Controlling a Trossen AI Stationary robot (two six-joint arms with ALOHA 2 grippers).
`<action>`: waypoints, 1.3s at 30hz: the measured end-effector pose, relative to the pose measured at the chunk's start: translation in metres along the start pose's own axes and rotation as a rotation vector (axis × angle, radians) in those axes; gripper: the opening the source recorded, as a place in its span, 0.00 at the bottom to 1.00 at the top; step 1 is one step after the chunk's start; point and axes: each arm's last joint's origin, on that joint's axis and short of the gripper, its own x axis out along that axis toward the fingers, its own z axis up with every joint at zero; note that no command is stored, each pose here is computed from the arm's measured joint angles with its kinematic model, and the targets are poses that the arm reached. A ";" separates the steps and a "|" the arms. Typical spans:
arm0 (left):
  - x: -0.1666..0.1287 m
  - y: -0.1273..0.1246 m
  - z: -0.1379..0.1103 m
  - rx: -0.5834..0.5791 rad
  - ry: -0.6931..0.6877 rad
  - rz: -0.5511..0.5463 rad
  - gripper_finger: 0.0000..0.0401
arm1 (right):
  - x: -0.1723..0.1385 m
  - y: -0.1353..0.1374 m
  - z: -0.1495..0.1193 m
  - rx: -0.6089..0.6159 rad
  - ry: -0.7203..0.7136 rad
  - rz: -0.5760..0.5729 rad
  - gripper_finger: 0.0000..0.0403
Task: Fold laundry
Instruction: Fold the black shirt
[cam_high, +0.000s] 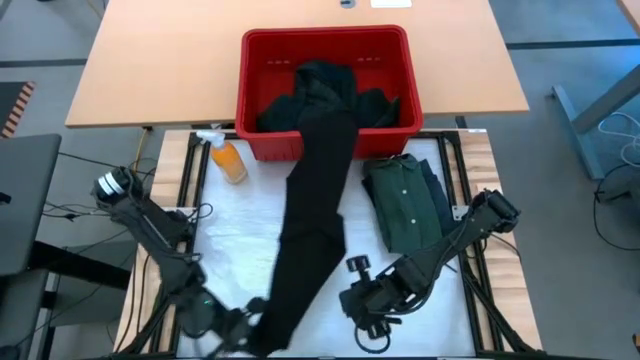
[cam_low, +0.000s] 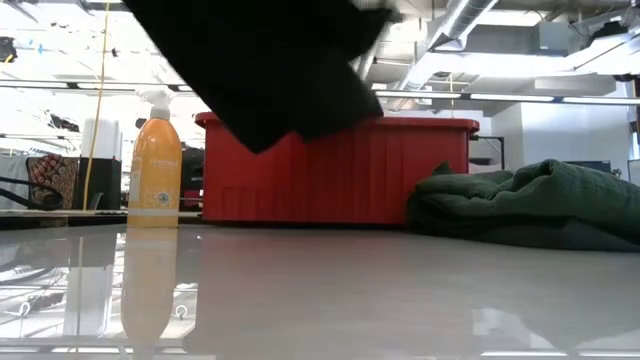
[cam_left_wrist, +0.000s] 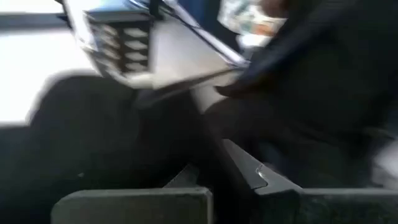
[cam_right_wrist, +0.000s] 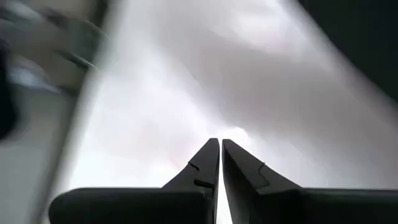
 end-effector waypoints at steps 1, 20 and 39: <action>-0.005 -0.010 -0.002 -0.024 0.020 -0.026 0.00 | 0.001 -0.001 -0.004 -0.004 0.028 -0.047 0.11; 0.000 -0.076 -0.085 -0.533 0.232 0.134 0.00 | 0.072 -0.112 -0.039 0.271 -0.255 -0.253 0.11; -0.006 -0.088 -0.096 -0.724 0.232 0.177 0.00 | 0.141 -0.223 -0.056 0.058 -0.069 -0.591 0.55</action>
